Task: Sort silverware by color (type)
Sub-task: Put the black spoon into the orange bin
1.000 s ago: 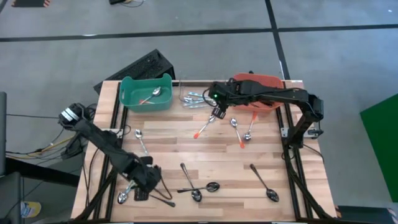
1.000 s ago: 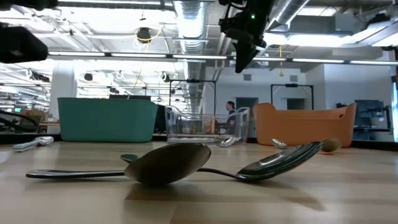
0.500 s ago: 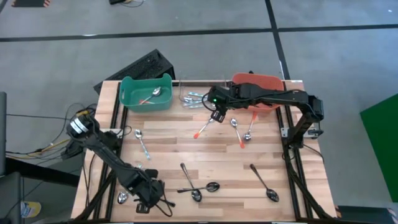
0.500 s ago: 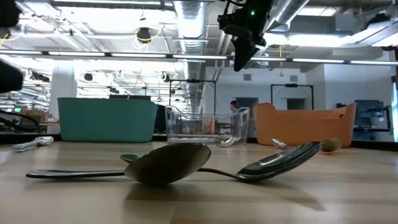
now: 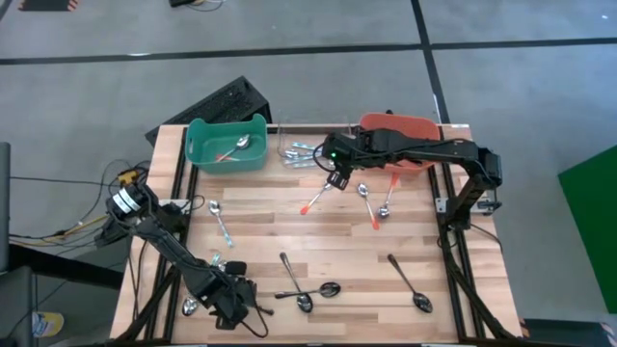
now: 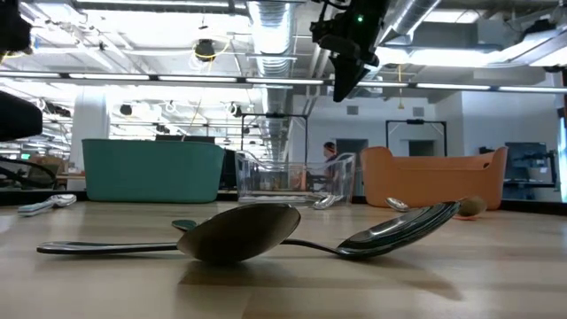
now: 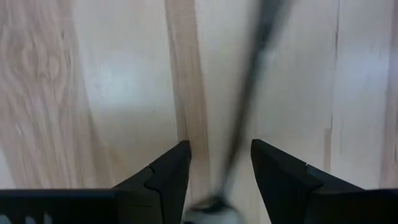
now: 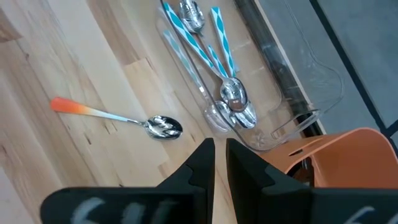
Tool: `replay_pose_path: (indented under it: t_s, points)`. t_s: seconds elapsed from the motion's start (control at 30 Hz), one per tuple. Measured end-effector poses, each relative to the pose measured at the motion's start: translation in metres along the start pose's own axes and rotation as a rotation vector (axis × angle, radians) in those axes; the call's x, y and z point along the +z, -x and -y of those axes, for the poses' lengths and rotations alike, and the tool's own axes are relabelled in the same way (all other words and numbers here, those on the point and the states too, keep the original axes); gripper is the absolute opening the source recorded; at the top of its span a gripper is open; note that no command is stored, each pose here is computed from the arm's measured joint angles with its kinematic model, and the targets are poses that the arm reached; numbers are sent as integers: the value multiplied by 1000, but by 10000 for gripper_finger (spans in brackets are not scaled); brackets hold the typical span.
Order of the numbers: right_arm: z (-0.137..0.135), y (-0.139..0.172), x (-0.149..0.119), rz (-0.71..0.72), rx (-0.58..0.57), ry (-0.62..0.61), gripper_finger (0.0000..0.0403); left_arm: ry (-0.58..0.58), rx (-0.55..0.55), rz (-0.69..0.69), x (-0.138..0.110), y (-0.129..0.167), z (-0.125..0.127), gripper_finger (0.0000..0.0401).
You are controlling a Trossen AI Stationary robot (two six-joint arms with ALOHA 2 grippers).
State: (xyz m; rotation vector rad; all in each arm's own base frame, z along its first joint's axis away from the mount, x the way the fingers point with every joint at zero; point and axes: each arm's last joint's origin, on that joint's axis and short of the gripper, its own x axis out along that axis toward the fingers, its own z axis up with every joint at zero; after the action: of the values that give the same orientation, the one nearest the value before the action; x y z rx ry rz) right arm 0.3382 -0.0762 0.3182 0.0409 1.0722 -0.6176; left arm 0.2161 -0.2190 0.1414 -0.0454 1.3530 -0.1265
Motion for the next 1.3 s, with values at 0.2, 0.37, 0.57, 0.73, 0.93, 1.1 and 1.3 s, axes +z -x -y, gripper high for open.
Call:
replay_pose_path:
  t_s: [0.2, 0.37, 0.57, 0.73, 0.93, 1.1, 1.3]
  points:
    - [0, 0, -1, -7, -1, 5, 63, -38, 11, -42, -1, -13, 1, 167]
    - [0, 0, -2, -17, -2, 9, 63, -22, 43, -25, -3, -14, 2, 165]
    - [-2, 0, -2, -15, 1, 13, 63, -20, 54, -22, -2, -15, 0, 122]
    - [-5, 2, -2, -12, 6, 15, 63, -20, 69, -7, -2, -15, -1, 45]
    - [-9, 3, -3, -9, 12, 24, 63, 5, 68, -5, -1, -16, -1, 4]
    - [-10, 4, -3, -7, 14, 26, 63, 39, 63, -6, 1, -13, 1, 2]
    - [-10, 4, -3, -6, 15, 25, 63, 38, 30, 62, 12, 8, 7, 1]
